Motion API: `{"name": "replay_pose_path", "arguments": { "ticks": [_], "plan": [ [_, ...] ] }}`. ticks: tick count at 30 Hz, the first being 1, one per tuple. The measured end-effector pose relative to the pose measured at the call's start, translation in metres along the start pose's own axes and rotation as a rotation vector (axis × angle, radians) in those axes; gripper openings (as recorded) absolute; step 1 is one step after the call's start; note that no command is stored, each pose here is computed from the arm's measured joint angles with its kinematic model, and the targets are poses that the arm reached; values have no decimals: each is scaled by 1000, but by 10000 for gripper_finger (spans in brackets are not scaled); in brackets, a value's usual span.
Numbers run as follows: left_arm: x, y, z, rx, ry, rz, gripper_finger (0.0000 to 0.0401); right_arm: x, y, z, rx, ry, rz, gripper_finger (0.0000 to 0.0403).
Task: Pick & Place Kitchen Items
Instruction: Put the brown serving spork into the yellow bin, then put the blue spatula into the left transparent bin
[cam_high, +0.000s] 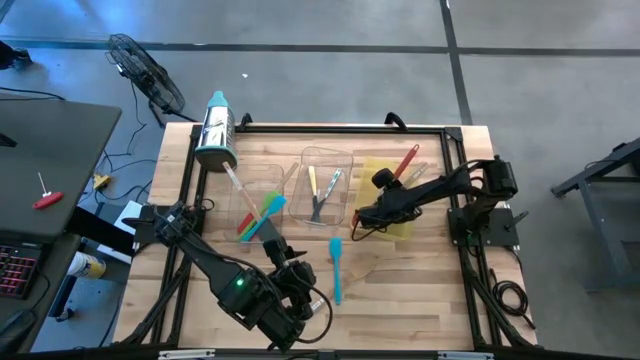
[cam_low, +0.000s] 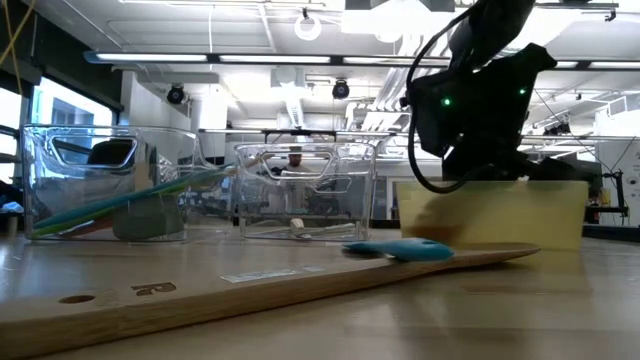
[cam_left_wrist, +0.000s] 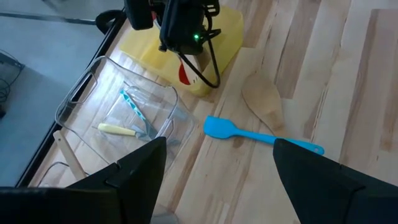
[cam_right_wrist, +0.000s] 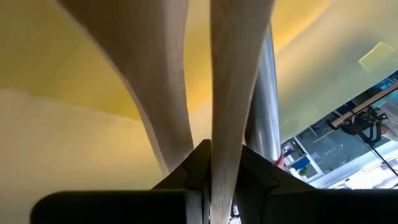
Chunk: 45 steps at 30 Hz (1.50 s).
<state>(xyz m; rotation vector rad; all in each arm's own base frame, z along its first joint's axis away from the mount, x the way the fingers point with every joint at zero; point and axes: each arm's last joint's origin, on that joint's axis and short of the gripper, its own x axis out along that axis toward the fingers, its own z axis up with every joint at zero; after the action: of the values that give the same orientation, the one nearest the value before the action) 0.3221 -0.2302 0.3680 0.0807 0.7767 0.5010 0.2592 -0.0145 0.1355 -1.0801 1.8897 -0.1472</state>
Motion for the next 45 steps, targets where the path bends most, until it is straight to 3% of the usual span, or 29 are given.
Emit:
{"name": "replay_pose_path", "arguments": {
  "ticks": [7,19,25,37,45],
  "plan": [
    [0,0,0,1,0,0,290,0,1,1,27,-4,6,62],
    [0,0,0,0,0,0,290,-13,12,6,5,-34,-38,177],
    [0,0,0,0,0,0,290,-23,21,7,-50,-35,-76,216],
    [0,0,0,-3,6,-5,290,-40,32,2,-93,17,-157,226],
    [0,0,0,-3,6,-5,290,-67,37,5,-67,-54,-121,226]
  ]
}}
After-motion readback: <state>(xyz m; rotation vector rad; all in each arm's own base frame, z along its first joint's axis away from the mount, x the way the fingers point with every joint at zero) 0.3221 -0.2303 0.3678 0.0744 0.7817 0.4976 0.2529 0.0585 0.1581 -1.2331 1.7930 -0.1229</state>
